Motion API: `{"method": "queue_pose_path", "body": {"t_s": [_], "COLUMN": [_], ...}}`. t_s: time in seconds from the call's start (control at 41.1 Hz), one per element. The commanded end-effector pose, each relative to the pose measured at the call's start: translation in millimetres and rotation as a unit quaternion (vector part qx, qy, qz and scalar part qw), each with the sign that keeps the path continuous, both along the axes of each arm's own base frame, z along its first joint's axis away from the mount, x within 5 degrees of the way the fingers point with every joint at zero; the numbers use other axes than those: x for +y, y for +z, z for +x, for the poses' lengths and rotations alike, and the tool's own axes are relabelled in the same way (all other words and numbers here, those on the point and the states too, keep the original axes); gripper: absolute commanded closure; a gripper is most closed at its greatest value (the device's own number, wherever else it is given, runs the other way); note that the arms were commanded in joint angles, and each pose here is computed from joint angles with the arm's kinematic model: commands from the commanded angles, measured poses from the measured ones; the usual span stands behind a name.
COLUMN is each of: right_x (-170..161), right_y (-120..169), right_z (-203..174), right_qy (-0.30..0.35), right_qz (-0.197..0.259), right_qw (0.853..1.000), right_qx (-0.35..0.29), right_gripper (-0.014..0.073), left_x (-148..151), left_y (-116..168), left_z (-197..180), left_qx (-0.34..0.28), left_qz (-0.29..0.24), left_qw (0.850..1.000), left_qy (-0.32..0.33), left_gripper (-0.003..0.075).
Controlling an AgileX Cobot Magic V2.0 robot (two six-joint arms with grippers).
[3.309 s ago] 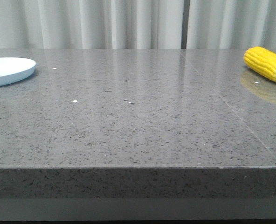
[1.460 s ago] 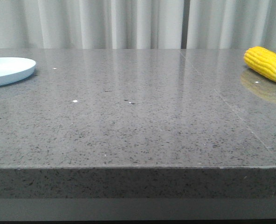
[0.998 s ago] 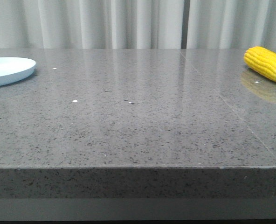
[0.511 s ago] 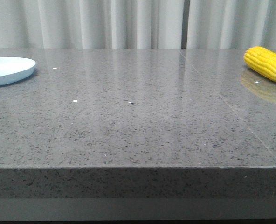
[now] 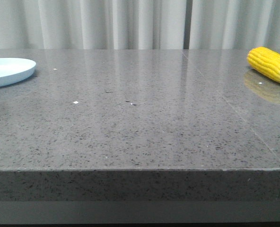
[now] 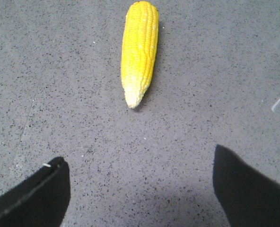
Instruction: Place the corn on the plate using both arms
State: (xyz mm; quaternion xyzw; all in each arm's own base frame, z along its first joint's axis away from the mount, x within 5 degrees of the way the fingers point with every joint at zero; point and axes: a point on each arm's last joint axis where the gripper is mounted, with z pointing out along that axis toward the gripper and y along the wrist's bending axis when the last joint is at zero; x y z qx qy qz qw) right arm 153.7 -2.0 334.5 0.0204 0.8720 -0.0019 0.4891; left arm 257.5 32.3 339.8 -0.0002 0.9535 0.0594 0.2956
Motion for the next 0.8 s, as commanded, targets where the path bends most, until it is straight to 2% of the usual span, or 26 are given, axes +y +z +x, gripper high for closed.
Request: {"method": "queue_pose_path", "body": {"t_s": [0.0,0.146,0.268,0.779], "right_x": [-1,-1,-1,-1], "right_y": [17,17,17,17], "right_z": [3,3,3,3], "right_qy": [0.002,0.002,0.002,0.002], "right_qz": [-0.01,-0.01,-0.01,-0.01], "right_qw": [0.998,0.998,0.998,0.998], "right_qx": [-0.054,-0.054,-0.054,-0.054], "right_gripper": [-0.004,-0.004,-0.004,-0.004], "left_x": [19,38,47,68], "left_y": [12,2,-5,-39], "left_z": [18,47,69,135], "left_qx": [-0.036,-0.043,-0.049,-0.03], "left_qz": [-0.031,-0.125,-0.165,-0.189], "left_qw": [0.999,0.991,0.985,0.981], "left_qy": [0.025,0.017,0.016,0.024], "left_gripper": [0.0217,0.0217,0.0222,0.0229]}}
